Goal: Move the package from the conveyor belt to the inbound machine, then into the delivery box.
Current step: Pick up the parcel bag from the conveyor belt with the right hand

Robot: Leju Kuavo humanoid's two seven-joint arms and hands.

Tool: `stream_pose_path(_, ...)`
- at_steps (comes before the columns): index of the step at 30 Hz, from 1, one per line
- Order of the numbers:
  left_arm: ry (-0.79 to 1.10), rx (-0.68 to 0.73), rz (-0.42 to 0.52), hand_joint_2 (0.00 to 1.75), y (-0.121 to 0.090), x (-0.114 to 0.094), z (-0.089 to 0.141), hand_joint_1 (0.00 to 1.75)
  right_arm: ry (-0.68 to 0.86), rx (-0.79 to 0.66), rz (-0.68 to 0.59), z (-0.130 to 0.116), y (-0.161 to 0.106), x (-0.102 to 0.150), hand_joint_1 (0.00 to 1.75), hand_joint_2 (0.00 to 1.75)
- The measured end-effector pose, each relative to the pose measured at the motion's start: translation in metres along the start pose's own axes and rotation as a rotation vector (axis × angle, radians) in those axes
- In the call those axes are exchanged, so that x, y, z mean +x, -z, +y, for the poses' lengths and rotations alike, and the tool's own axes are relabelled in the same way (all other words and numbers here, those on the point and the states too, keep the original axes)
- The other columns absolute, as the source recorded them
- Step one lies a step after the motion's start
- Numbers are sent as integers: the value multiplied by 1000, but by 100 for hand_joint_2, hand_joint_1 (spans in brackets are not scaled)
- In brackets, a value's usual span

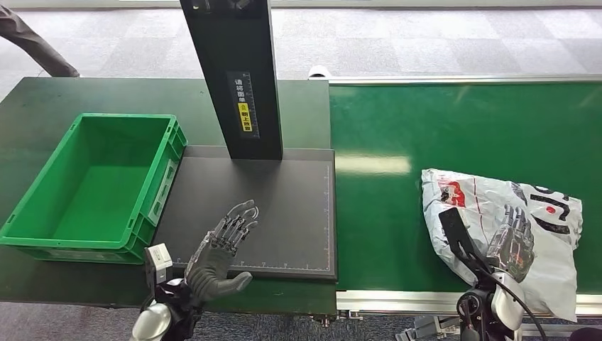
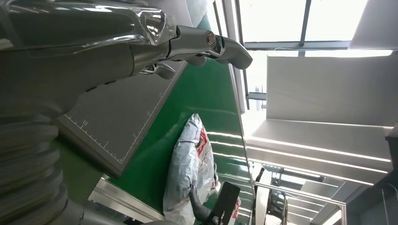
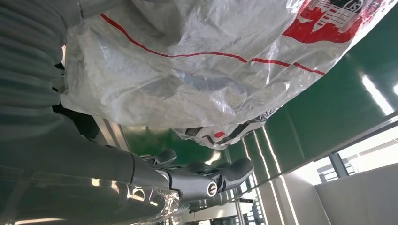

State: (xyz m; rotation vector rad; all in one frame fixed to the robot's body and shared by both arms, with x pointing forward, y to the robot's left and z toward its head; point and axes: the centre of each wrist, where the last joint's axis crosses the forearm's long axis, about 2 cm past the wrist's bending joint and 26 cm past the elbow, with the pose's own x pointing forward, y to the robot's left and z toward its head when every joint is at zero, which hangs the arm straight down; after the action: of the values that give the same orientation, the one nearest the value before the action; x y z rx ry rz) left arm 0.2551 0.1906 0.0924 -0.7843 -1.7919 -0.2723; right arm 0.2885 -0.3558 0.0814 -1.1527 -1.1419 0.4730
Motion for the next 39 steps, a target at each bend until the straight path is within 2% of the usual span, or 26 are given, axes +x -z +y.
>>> stream_pose_path(14,11,-3,5,175,4,1,0,0,-47,253,79,33,1,-1,0,175)
stream_pose_path(23,16,3,10,175,3,1,0,0,-38,343,83,47,1,2,0,175)
stream_pose_path(27,18,9,10,175,2,1,2,0,-40,383,80,52,1,5,161,175)
stream_pose_path(39,18,14,11,175,1,1,2,0,-42,408,71,54,7,10,174,175)
